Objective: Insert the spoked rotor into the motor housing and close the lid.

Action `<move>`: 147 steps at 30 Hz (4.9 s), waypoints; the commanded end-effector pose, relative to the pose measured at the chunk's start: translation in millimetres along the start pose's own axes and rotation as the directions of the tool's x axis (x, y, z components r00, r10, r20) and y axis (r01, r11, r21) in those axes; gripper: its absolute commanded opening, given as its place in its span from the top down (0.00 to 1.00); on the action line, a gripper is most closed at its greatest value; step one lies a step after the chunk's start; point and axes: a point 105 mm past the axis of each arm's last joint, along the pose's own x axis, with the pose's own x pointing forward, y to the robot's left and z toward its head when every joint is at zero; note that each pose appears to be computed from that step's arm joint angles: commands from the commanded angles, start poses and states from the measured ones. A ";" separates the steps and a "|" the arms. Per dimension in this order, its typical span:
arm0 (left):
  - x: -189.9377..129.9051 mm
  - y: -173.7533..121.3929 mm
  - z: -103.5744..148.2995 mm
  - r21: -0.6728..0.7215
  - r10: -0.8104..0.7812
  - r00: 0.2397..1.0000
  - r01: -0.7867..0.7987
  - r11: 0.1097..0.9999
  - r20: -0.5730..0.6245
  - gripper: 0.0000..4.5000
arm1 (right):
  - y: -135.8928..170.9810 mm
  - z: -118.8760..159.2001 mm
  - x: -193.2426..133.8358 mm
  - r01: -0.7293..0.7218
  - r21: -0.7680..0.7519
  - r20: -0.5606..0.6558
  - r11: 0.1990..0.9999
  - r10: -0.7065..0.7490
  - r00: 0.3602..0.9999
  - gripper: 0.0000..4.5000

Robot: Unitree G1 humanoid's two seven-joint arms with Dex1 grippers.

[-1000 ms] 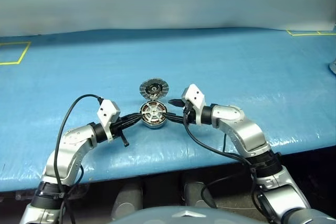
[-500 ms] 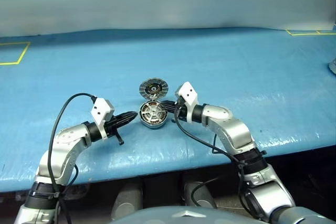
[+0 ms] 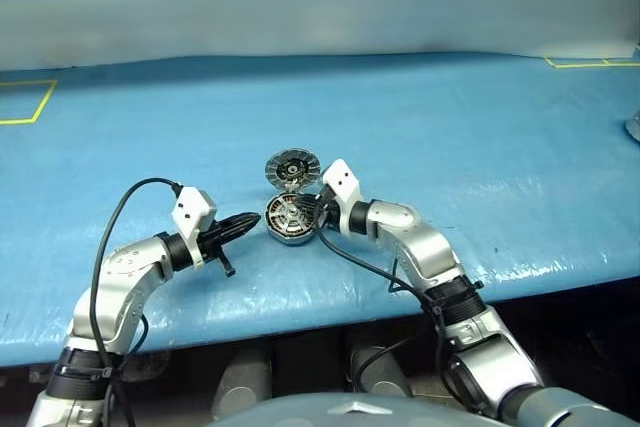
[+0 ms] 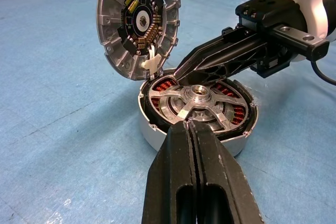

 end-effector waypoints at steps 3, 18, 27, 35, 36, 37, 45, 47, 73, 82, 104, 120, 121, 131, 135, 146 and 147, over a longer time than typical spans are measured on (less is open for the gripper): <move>0.3 -4.0 13.1 0.030 -0.032 0.999 0.031 0.999 0.044 1.00 | 0.7 -11.8 -3.9 0.003 -0.019 -0.041 1.000 -0.004 0.999 0.93; 4.3 -9.3 11.4 0.041 -0.051 0.994 0.047 0.998 0.101 1.00 | -12.4 48.7 -58.0 0.109 -0.099 0.152 0.989 -0.093 0.984 0.93; 5.0 -9.5 9.4 0.081 -0.036 0.986 0.023 0.996 0.164 1.00 | -65.6 18.2 -77.6 0.345 -0.079 0.036 0.935 -0.343 0.939 0.93; 4.8 -8.8 -9.7 0.070 -0.027 0.987 0.016 0.997 0.156 1.00 | -87.3 54.4 -35.6 0.310 -0.021 0.208 0.951 -0.299 0.931 0.93; 4.4 -9.2 -12.6 0.062 -0.028 0.988 0.018 0.998 0.150 1.00 | -84.7 59.6 -29.5 0.272 -0.008 0.225 0.962 -0.263 0.938 0.93; 3.8 -9.9 -15.2 0.047 -0.029 0.989 0.022 0.999 0.146 1.00 | -80.1 65.3 -23.0 0.223 0.011 0.246 0.975 -0.219 0.944 0.93; -3.1 -9.3 -20.4 0.005 -0.017 0.991 0.017 1.000 0.130 1.00 | -47.4 82.6 6.3 -0.033 0.058 0.296 0.998 0.015 0.955 0.93; -5.7 -9.0 -18.6 0.007 -0.012 0.991 0.011 1.000 0.135 1.00 | -38.0 85.4 10.5 -0.077 0.052 0.297 0.996 0.058 0.953 0.93; -25.0 -12.5 -11.4 -0.121 -0.040 0.988 0.059 0.991 0.151 1.00 | 36.3 16.8 -1.9 -0.256 -0.023 0.085 0.966 0.257 0.963 0.93; -16.9 -17.7 -8.8 -0.111 -0.068 0.985 0.086 0.990 0.160 1.00 | 32.9 -3.7 4.6 -0.174 -0.011 0.042 0.985 0.174 0.984 0.93; -18.6 -14.0 -6.4 -0.098 -0.055 0.985 0.072 0.993 0.165 1.00 | 26.6 17.4 -1.6 -0.083 -0.032 0.163 0.996 0.087 0.983 0.45; -22.6 -11.7 -7.7 -0.096 -0.036 0.987 0.051 0.994 0.157 1.00 | 31.5 6.8 3.6 -0.080 -0.058 0.115 0.995 0.087 0.990 0.04; -23.8 -11.1 -7.4 -0.095 -0.033 0.987 0.049 0.994 0.158 1.00 | 32.0 6.4 3.8 -0.081 -0.054 0.115 0.995 0.087 0.990 0.04; -33.5 -4.6 -5.7 -0.091 -0.003 0.988 0.018 0.996 0.154 1.00 | 35.9 12.4 3.0 -0.104 -0.066 0.124 0.992 0.111 0.986 0.33; -32.8 -5.3 -7.0 -0.092 -0.003 0.989 0.017 0.996 0.151 1.00 | 33.9 15.5 1.8 -0.097 -0.118 0.115 0.988 0.110 0.987 0.33; -28.9 -9.4 -9.8 -0.104 -0.012 0.988 0.028 0.994 0.155 1.00 | 27.3 16.8 1.2 -0.088 -0.175 0.079 0.981 0.103 0.992 0.33; -28.5 -9.7 -9.8 -0.104 -0.013 0.988 0.030 0.994 0.155 1.00 | 26.4 17.3 1.5 -0.085 -0.176 0.078 0.981 0.100 0.992 0.33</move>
